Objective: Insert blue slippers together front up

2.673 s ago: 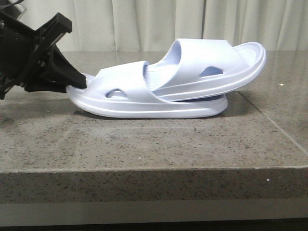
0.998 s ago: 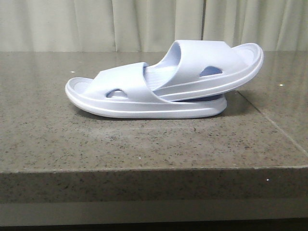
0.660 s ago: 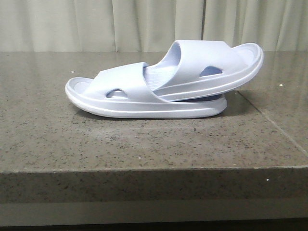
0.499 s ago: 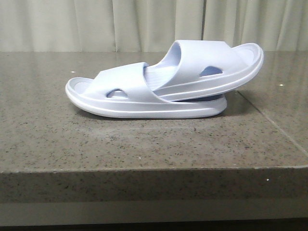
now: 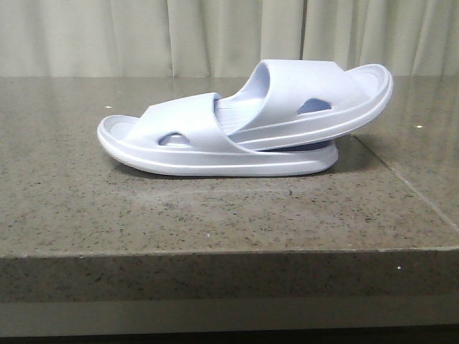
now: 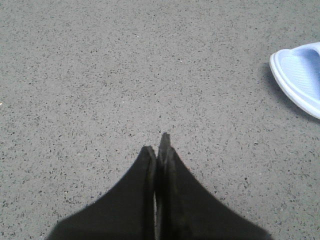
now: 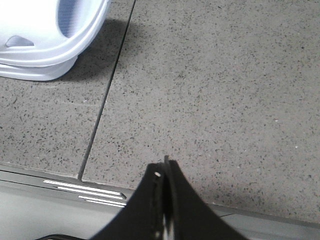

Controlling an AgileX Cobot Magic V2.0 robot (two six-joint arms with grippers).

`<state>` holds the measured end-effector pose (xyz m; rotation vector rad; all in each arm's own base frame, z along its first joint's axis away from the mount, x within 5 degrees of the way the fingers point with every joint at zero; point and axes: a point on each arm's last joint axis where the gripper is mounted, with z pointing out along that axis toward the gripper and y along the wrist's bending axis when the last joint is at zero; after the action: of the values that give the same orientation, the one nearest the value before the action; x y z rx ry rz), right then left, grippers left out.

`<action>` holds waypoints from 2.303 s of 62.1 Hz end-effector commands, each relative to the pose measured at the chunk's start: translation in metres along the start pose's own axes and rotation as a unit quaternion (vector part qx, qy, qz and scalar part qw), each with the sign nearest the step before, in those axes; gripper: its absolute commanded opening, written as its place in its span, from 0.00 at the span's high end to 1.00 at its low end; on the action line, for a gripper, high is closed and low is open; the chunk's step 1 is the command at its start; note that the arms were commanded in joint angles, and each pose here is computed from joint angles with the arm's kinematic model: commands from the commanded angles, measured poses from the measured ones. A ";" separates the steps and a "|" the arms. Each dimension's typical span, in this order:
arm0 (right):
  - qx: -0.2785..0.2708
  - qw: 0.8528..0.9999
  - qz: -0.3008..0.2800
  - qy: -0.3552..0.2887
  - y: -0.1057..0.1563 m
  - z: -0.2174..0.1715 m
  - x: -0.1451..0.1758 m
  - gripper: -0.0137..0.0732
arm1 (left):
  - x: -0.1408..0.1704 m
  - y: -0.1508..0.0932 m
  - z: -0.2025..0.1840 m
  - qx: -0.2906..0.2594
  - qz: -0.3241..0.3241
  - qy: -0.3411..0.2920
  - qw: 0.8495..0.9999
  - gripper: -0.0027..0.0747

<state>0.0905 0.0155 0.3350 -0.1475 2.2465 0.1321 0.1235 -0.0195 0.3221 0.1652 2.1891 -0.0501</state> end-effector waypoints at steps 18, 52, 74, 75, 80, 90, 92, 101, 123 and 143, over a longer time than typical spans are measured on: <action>0.002 0.999 -0.003 -0.042 0.000 -0.006 -0.011 0.92 | -0.001 0.003 -0.012 0.009 -0.005 -0.109 0.994 0.99; 0.002 0.999 -0.003 -0.042 0.000 -0.006 -0.011 0.92 | 0.121 0.009 0.002 -0.072 -0.048 -0.335 0.938 0.99; 0.002 0.999 -0.003 -0.038 0.000 -0.005 -0.011 0.92 | 0.127 0.009 0.002 -0.074 -0.040 -0.391 0.917 0.99; 0.002 0.999 -0.003 -0.038 0.000 -0.005 -0.011 0.92 | 0.127 0.009 0.002 -0.073 -0.039 -0.391 0.917 0.99; 0.002 0.999 -0.003 -0.038 0.000 -0.005 -0.011 0.92 | 0.126 0.008 0.002 -0.063 -0.036 -0.391 0.918 0.99; 0.002 0.999 -0.003 -0.038 0.000 -0.005 -0.011 0.92 | 0.126 0.007 0.003 -0.062 -0.036 -0.391 0.918 0.99; 0.002 0.999 -0.003 -0.038 0.000 -0.005 -0.011 0.92 | 0.126 0.007 0.003 -0.062 -0.036 -0.391 0.918 0.99; 0.002 0.999 -0.003 -0.038 0.000 -0.005 -0.011 0.92 | 0.126 0.007 0.003 -0.062 -0.036 -0.390 0.918 0.99; 0.002 0.999 -0.003 -0.038 0.000 -0.005 -0.011 0.92 | 0.126 0.007 0.003 -0.062 -0.036 -0.390 0.918 0.99; 0.008 0.999 -0.008 -0.043 -0.001 -0.007 -0.010 0.92 | 0.126 0.007 0.003 -0.062 -0.036 -0.390 0.918 0.99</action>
<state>0.0898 0.0155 0.3350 -0.1475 2.2479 0.1345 0.0561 -0.0001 0.2121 -0.0041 1.4843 -0.0059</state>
